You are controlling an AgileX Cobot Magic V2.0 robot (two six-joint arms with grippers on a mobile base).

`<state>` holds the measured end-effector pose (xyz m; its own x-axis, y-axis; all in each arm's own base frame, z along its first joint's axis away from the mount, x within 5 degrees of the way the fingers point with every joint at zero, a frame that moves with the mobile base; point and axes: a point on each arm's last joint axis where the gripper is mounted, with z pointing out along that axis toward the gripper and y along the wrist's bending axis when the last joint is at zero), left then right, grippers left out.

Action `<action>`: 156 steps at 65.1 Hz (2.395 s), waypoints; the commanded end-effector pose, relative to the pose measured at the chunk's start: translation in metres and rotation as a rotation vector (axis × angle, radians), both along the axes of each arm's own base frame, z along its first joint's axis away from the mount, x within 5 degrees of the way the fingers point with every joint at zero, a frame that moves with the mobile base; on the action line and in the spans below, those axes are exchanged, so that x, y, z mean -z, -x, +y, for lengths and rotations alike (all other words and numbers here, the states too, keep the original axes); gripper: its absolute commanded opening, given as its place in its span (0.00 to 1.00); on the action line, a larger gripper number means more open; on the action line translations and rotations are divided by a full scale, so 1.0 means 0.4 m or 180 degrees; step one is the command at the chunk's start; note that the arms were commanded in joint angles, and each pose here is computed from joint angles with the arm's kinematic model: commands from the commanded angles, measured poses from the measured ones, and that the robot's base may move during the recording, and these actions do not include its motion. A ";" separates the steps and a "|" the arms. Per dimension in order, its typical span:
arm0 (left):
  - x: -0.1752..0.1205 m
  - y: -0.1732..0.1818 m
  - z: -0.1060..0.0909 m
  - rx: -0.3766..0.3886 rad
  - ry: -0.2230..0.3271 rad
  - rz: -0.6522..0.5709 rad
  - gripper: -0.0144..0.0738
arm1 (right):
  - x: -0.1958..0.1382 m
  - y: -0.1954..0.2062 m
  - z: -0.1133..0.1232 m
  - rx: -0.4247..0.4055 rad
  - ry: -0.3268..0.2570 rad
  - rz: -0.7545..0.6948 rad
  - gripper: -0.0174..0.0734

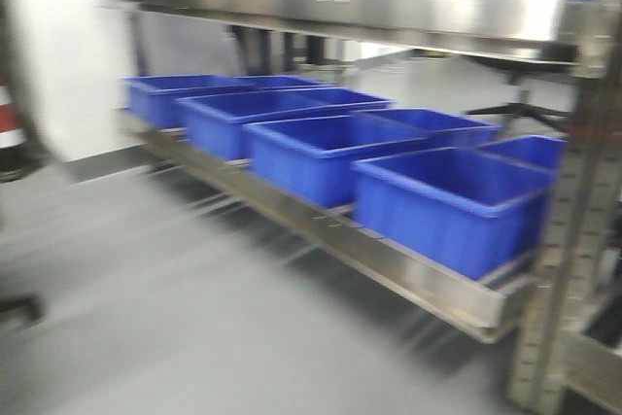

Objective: Grab block from conveyor and place in blue bin
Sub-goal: 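Drive up to the shelf rack of blue bins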

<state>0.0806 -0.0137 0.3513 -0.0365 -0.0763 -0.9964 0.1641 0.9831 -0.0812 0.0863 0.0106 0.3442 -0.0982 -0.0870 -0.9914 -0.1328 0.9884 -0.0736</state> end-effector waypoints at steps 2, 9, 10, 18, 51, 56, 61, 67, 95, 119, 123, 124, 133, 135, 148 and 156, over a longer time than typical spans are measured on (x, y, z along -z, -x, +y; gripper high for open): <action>-0.004 0.003 -0.001 0.0017 -0.0008 -0.0072 0.04 | -0.004 0.001 0.000 -0.0011 0.0020 -0.0081 0.02; -0.004 0.003 -0.001 0.0017 -0.0008 -0.0072 0.04 | -0.004 0.001 0.000 -0.0011 0.0020 -0.0081 0.02; -0.004 0.003 -0.001 0.0017 -0.0008 -0.0072 0.04 | -0.004 0.001 0.000 -0.0011 0.0020 -0.0081 0.02; -0.004 0.003 -0.001 0.0017 -0.0008 -0.0072 0.04 | -0.004 0.001 0.000 -0.0011 0.0020 -0.0081 0.02; -0.004 0.003 -0.001 0.0017 -0.0008 -0.0072 0.04 | -0.004 0.001 0.000 -0.0011 0.0020 -0.0081 0.02; -0.004 0.003 -0.001 0.0017 -0.0008 -0.0072 0.04 | -0.004 0.001 0.000 -0.0011 0.0020 -0.0081 0.02; -0.004 0.003 -0.001 0.0017 -0.0008 -0.0072 0.04 | -0.004 0.001 0.000 -0.0011 0.0020 -0.0081 0.02; -0.004 0.003 -0.001 0.0017 -0.0008 -0.0072 0.04 | -0.004 0.001 0.000 -0.0011 0.0020 -0.0081 0.02; -0.004 0.003 -0.001 0.0017 -0.0008 -0.0072 0.04 | -0.004 0.001 0.000 -0.0011 0.0020 -0.0081 0.02; -0.004 0.003 -0.001 0.0017 -0.0008 -0.0072 0.04 | -0.004 0.001 0.000 -0.0011 0.0020 -0.0081 0.02; -0.004 0.003 -0.001 0.0017 -0.0008 -0.0072 0.04 | -0.004 0.001 0.000 -0.0011 0.0020 -0.0081 0.02; -0.004 0.003 -0.001 0.0017 -0.0008 -0.0072 0.04 | -0.004 0.001 0.000 -0.0011 0.0020 -0.0081 0.02; -0.004 0.003 -0.001 0.0017 -0.0008 -0.0072 0.04 | -0.004 0.001 0.000 -0.0011 0.0020 -0.0081 0.02; -0.004 0.003 -0.001 0.0017 -0.0008 -0.0072 0.04 | -0.004 0.001 0.000 -0.0011 0.0020 -0.0081 0.02; -0.004 0.003 -0.001 0.0017 -0.0008 -0.0072 0.04 | -0.004 0.001 0.000 -0.0011 0.0020 -0.0081 0.02; -0.004 0.003 -0.001 0.0017 -0.0008 -0.0072 0.04 | -0.019 0.000 0.003 -0.0049 -0.0010 -0.0287 0.02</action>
